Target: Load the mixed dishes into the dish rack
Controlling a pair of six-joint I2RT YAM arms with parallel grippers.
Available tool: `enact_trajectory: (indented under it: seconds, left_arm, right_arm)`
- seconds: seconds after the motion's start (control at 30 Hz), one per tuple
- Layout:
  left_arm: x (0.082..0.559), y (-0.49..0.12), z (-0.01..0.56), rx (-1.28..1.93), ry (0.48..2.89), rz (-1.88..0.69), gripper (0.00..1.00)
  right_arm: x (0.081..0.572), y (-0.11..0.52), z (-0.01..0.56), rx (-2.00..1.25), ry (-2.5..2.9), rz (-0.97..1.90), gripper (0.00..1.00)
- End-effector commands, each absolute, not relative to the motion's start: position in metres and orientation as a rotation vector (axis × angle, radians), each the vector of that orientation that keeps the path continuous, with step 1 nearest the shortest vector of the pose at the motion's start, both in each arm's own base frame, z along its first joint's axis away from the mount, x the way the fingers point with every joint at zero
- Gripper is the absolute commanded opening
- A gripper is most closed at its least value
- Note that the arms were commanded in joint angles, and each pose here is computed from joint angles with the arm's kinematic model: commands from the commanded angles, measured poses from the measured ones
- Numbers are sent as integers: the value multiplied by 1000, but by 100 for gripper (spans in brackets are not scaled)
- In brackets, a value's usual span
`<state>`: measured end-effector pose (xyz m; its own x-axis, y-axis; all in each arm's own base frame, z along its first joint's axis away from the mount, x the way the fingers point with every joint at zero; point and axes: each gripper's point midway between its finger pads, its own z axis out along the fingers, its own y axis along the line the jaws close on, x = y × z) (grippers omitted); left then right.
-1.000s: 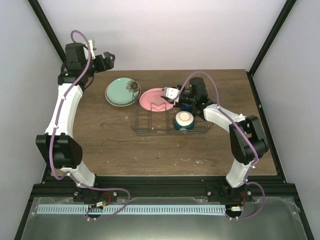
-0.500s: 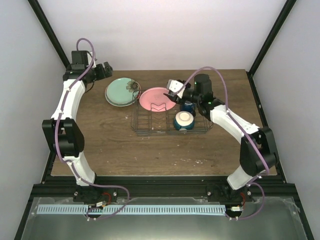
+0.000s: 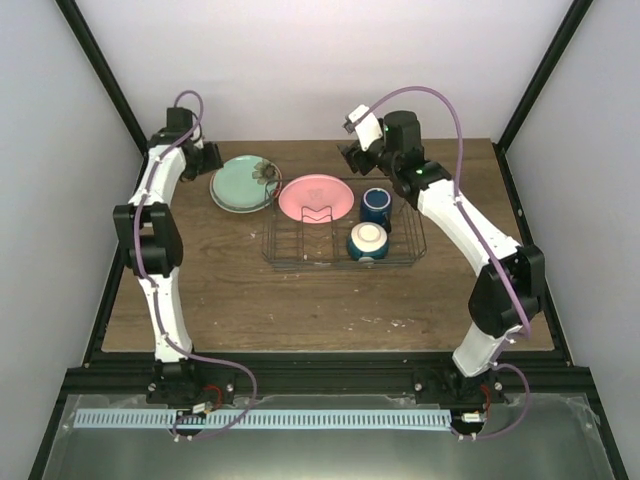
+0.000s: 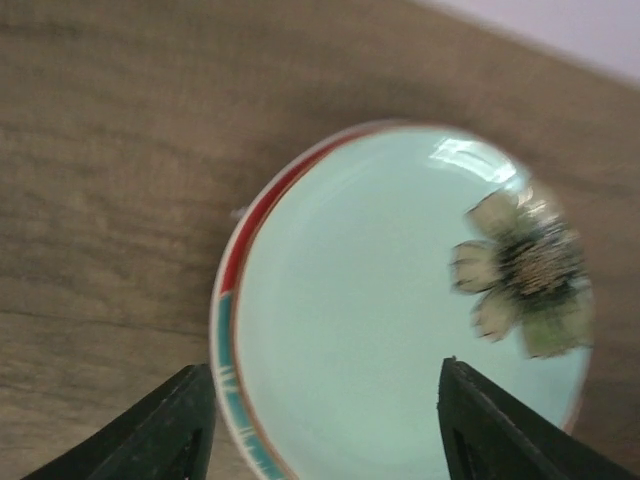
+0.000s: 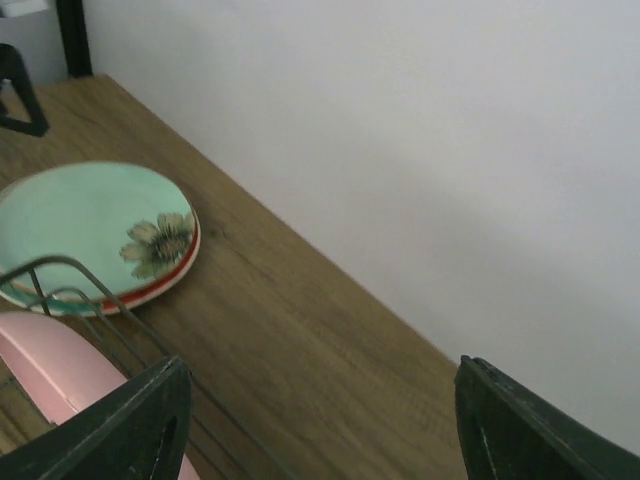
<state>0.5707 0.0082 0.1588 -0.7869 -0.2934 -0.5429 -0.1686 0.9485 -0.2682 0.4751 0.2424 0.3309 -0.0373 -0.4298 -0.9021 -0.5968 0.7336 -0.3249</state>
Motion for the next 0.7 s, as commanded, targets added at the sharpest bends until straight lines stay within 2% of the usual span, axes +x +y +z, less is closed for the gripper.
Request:
enact_trajectory:
  seconds: [0.0,0.67]
  left_arm:
    - [555,20,127,-394,2615,-182,60]
    - [555,2,65,-405,2699,-326,58]
  right_arm:
    - [480,229,291,-765,1886,125,73]
    - [472,231,276,-762,1917,173,74]
